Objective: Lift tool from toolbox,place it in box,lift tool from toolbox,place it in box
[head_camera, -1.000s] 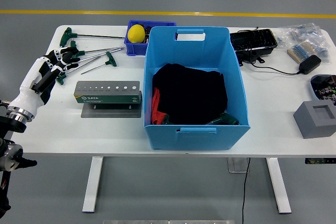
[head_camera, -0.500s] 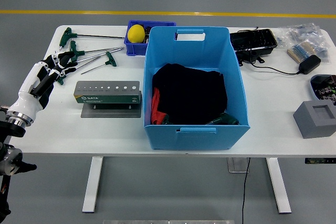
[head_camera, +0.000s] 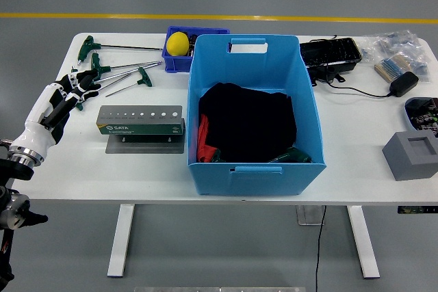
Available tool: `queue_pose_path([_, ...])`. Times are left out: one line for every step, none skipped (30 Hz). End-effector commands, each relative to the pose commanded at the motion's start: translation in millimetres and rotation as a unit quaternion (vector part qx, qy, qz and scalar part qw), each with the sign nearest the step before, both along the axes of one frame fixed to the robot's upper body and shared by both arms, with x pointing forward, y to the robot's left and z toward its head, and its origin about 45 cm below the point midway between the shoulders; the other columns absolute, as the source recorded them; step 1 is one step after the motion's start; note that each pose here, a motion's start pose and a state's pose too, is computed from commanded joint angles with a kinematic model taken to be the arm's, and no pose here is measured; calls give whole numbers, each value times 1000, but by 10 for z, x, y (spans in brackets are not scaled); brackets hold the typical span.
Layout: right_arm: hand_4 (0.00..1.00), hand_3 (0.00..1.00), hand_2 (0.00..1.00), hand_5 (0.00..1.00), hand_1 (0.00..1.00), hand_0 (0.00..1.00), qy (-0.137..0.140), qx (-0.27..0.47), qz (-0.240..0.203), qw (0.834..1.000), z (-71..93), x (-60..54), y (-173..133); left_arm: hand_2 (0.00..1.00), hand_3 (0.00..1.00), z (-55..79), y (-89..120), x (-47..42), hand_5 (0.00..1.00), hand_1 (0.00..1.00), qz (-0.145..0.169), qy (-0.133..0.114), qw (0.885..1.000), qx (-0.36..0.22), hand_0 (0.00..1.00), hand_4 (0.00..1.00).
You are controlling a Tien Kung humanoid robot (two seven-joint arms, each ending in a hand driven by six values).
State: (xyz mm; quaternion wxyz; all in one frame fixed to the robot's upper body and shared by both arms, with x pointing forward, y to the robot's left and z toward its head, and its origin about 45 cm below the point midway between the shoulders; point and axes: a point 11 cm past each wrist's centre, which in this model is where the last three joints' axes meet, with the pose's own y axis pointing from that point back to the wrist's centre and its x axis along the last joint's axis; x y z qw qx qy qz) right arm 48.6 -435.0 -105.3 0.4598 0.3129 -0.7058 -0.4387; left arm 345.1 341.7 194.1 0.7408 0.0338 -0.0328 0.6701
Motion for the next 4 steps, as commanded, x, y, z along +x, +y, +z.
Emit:
queue_pose_path([811, 582, 728, 694, 631, 645, -1, 0, 0, 1000, 2, 9, -3, 859, 747, 12, 0, 6, 684, 764, 0, -2, 1000, 2, 741, 885])
queue_pose_path([811, 582, 728, 694, 631, 645, -2, 0, 1, 1000, 5, 23, -6, 859, 747, 31, -1, 16, 684, 764, -1, -5, 1000, 4, 741, 885])
queue_pose_path([811, 582, 728, 694, 631, 645, -3, -1, 1, 1000, 6, 30, -7, 859, 747, 39, -2, 21, 684, 764, -1, -6, 1000, 5, 741, 885])
queue_pose_path([811, 582, 728, 694, 631, 645, -3, -1, 2, 1000, 8, 39, -9, 859, 747, 48, 0, 25, 684, 764, -1, -8, 1000, 6, 741, 885])
